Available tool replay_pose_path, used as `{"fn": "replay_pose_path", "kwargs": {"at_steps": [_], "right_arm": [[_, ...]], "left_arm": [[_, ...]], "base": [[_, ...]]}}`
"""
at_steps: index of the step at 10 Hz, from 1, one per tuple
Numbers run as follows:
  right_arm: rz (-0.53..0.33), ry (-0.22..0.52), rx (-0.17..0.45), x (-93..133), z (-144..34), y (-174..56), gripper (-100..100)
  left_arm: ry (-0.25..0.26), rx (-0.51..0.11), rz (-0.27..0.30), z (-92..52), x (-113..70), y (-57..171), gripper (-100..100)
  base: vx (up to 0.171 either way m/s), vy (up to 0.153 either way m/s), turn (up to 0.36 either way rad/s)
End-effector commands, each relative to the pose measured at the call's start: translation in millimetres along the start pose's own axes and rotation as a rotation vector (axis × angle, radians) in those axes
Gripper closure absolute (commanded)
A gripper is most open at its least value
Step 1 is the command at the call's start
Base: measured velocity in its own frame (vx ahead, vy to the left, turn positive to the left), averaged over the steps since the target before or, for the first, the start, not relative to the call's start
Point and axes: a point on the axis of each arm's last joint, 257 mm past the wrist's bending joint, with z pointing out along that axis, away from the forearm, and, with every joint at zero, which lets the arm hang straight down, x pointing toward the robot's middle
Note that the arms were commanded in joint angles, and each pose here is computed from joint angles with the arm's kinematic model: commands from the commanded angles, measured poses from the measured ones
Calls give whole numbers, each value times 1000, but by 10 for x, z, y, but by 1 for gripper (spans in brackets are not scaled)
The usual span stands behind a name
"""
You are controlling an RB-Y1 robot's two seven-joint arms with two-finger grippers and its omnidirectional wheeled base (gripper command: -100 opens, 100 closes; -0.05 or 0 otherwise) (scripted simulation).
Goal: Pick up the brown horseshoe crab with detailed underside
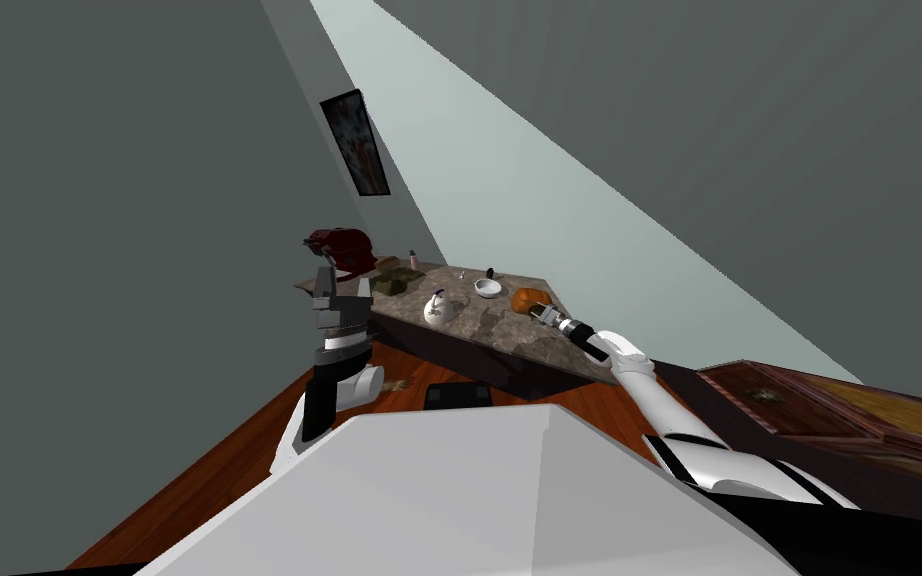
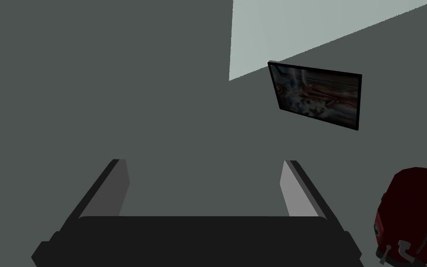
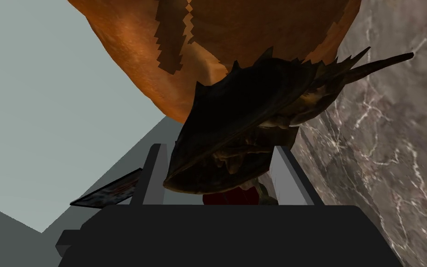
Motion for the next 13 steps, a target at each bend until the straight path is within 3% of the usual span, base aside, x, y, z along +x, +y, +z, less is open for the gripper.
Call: {"fn": "replay_pose_path", "kwargs": {"at_steps": [1,2,3,4,5,6,7,8,9,10,11,13], "right_arm": [[0,0,0,0,0,0,0],[-3,-5,-21,-135,131,78,100],[-8,-24,-28,-303,260,119,100],[-1,-8,-43,-273,271,175,100],[-4,-24,-49,-448,401,222,100],[-3,-13,-61,-421,403,260,100],[-9,-27,-64,-600,530,310,100],[-6,-19,-73,-581,529,333,100],[-8,-34,-73,-769,648,377,100],[-10,-27,-80,-752,647,394,100],[-21,-47,-75,-956,758,424,100],[-17,-39,-83,-935,758,444,100]], "left_arm": [[0,0,0,0,0,0,0],[0,0,0,0,0,0,0],[0,0,0,0,0,0,0],[0,0,0,0,0,0,0],[0,0,0,0,0,0,0],[0,0,0,0,0,0,0],[0,0,0,0,0,0,0],[0,0,0,0,0,0,0],[0,0,0,0,0,0,0],[0,0,0,0,0,0,0],[0,0,0,0,0,0,0],[0,0,0,0,0,0,0]], "base": [[0,0,0],[-10,-46,-89],[-19,-127,-118],[-24,-103,-15],[-26,-98,-86],[-20,-75,-47],[-19,-85,-88],[-17,-66,-42],[-28,-82,-83],[-19,-67,-33],[-18,-87,-100],[-16,-46,-22]]}}
